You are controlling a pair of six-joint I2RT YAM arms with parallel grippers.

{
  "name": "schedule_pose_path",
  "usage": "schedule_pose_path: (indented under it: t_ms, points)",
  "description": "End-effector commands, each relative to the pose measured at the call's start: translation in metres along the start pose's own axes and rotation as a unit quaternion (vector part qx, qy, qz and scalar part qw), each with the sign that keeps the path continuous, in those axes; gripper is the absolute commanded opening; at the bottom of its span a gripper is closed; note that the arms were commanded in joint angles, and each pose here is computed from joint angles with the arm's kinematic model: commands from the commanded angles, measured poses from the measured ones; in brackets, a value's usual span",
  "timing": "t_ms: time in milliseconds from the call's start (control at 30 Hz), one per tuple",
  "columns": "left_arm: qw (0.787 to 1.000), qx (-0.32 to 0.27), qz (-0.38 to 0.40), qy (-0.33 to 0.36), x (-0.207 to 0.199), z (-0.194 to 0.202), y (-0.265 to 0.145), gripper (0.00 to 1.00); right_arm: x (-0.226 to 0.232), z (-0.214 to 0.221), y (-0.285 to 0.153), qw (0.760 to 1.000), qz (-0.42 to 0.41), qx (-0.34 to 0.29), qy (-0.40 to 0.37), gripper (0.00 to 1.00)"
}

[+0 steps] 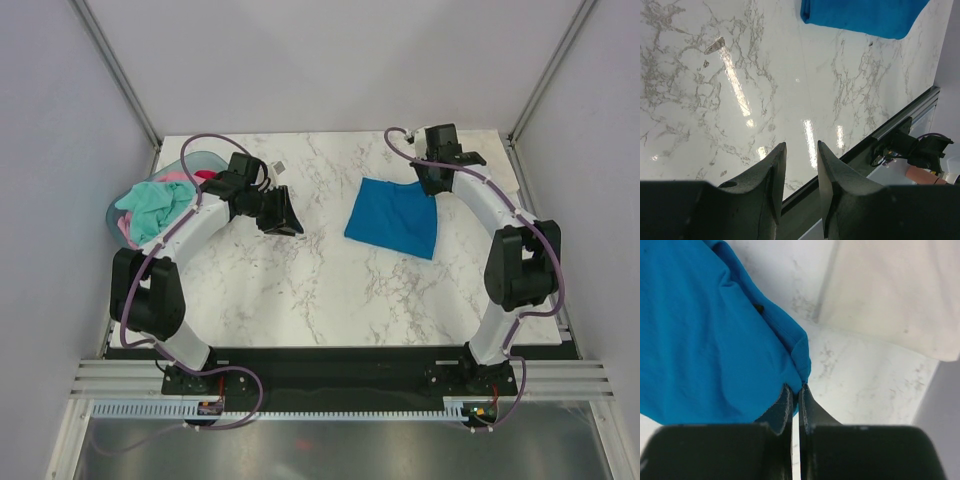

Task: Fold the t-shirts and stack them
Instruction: Neatly place the folded tshirt to the corner

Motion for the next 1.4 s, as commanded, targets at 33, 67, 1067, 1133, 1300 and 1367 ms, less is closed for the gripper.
schedule_pose_path:
  t_ms: [33,67,1067,1133,1300,1367]
  points:
    - [0.999,-0.022,0.022,0.031,-0.011,-0.005,-0.011,0.38,-0.045,-0.032,-0.035,0.992,0.117,-0.03,-0.038,0.0]
    - [0.999,-0.022,0.022,0.03,-0.011,-0.005,-0.011,0.38,-0.049,-0.035,-0.039,0.99,0.13,-0.036,-0.044,0.0]
    - [1.0,-0.011,0.016,0.022,-0.005,-0.001,-0.004,0.39,-0.163,-0.105,-0.038,0.973,0.188,-0.134,0.002,0.0]
    - [1.0,-0.01,0.015,0.022,-0.004,-0.001,-0.003,0.39,-0.167,-0.109,-0.039,0.973,0.182,-0.144,0.004,0.0]
    - [1.0,-0.011,0.013,0.021,-0.003,-0.001,-0.003,0.39,-0.196,-0.109,-0.016,0.972,0.18,-0.148,0.03,0.0]
    - [1.0,-0.014,0.009,0.022,-0.003,-0.001,-0.004,0.39,-0.214,-0.11,-0.001,0.97,0.178,-0.159,0.049,0.0]
Point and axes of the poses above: each gripper's point midway between its finger pads, its own y axis out along the fingers, its own x axis along the line the jaws close on, z = x × y, the point moved 5 cm from there along -y, back along the fingers, and after that the axes turned 5 degrees about y, right-handed, at the moved point
